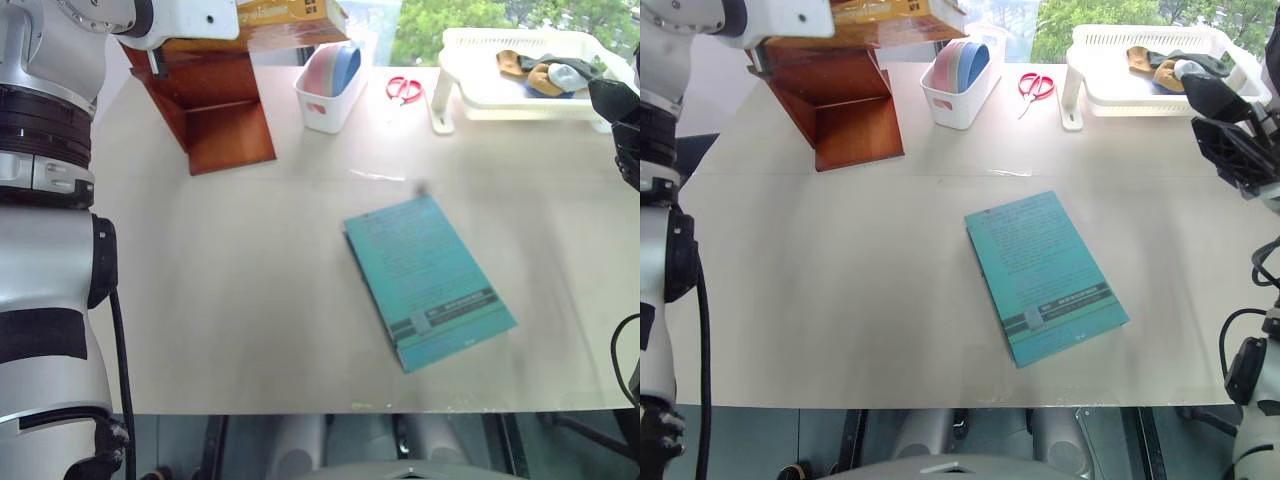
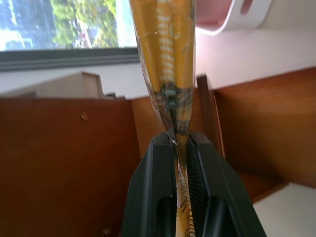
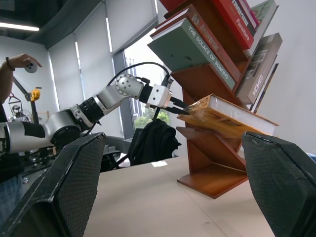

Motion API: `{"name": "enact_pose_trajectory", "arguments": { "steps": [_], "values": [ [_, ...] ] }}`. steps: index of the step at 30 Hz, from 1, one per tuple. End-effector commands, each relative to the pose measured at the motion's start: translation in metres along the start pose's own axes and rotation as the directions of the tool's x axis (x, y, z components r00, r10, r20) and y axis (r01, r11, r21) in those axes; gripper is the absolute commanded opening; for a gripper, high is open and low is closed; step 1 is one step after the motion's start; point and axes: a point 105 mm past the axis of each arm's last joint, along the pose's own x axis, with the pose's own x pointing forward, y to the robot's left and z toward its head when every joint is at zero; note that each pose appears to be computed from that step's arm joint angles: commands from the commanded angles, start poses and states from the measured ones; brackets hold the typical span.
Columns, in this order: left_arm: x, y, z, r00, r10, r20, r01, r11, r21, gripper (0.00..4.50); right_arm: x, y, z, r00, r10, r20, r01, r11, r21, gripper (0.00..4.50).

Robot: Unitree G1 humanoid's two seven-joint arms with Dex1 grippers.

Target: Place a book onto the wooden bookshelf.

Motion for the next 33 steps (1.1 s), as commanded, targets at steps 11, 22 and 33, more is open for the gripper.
{"name": "enact_pose_trajectory", "arguments": {
  "steps": [11,22,33],
  "values": [
    [-0.009,0.006,-0.053,0.969,0.009,-0.245,-0.013,1.0,-0.016,0.07,0.001,0.005,0.012,1.0,0.002,-0.007,-0.002,0.997,-0.072,4.5],
    [-0.018,0.014,-0.065,0.96,0.021,-0.278,-0.025,1.0,-0.012,2.51,-0.001,0.007,0.008,0.999,-0.034,-0.016,0.032,0.996,-0.088,4.5],
    [-0.048,0.017,-0.077,0.977,-0.018,-0.214,-0.004,0.995,-0.101,3.12,-0.002,0.007,0.006,0.999,-0.051,-0.012,0.05,0.995,-0.089,4.5]
  ]
}}
